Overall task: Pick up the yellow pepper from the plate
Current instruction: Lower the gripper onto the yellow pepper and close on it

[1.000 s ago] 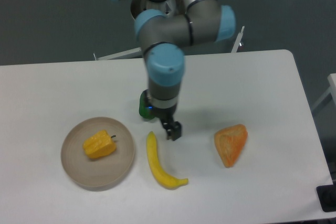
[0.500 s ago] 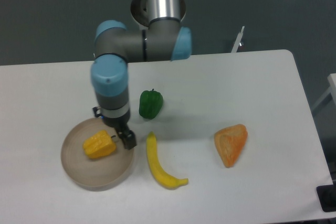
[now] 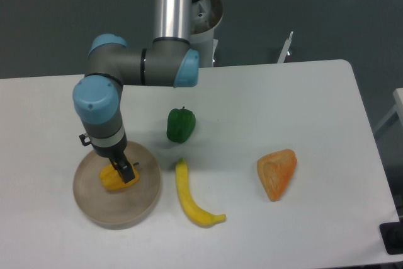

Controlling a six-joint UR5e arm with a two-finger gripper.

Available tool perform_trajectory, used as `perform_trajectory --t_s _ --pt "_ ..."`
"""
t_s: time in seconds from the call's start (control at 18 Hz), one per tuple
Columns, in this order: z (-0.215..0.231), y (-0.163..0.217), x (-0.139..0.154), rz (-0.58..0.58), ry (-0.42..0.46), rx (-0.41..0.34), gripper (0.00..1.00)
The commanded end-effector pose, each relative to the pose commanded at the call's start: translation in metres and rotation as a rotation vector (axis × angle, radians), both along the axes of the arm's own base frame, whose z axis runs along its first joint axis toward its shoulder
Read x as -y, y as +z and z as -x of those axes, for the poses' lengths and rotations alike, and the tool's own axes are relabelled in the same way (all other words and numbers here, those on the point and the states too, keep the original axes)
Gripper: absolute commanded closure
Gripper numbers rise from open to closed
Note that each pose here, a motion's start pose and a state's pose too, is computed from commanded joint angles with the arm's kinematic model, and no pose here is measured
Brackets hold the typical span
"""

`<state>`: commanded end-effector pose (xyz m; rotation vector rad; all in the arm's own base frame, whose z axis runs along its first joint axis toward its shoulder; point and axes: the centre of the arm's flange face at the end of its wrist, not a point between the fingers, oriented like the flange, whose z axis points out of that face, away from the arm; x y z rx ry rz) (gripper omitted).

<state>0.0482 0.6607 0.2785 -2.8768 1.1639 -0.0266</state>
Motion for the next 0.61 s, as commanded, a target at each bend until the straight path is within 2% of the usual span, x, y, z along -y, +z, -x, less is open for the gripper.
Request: perform_trajectory --t_s 0.17,0.44,0.61 --pt "-0.001 -0.009 -0.001 0.01 -0.001 -0.002 0.0" --pt "-0.004 -0.027 -0.005 0.017 -0.013 -0.061 0.0" --pt "-0.006 -0.036 -0.008 0.02 0.051 -0.058 0.0"
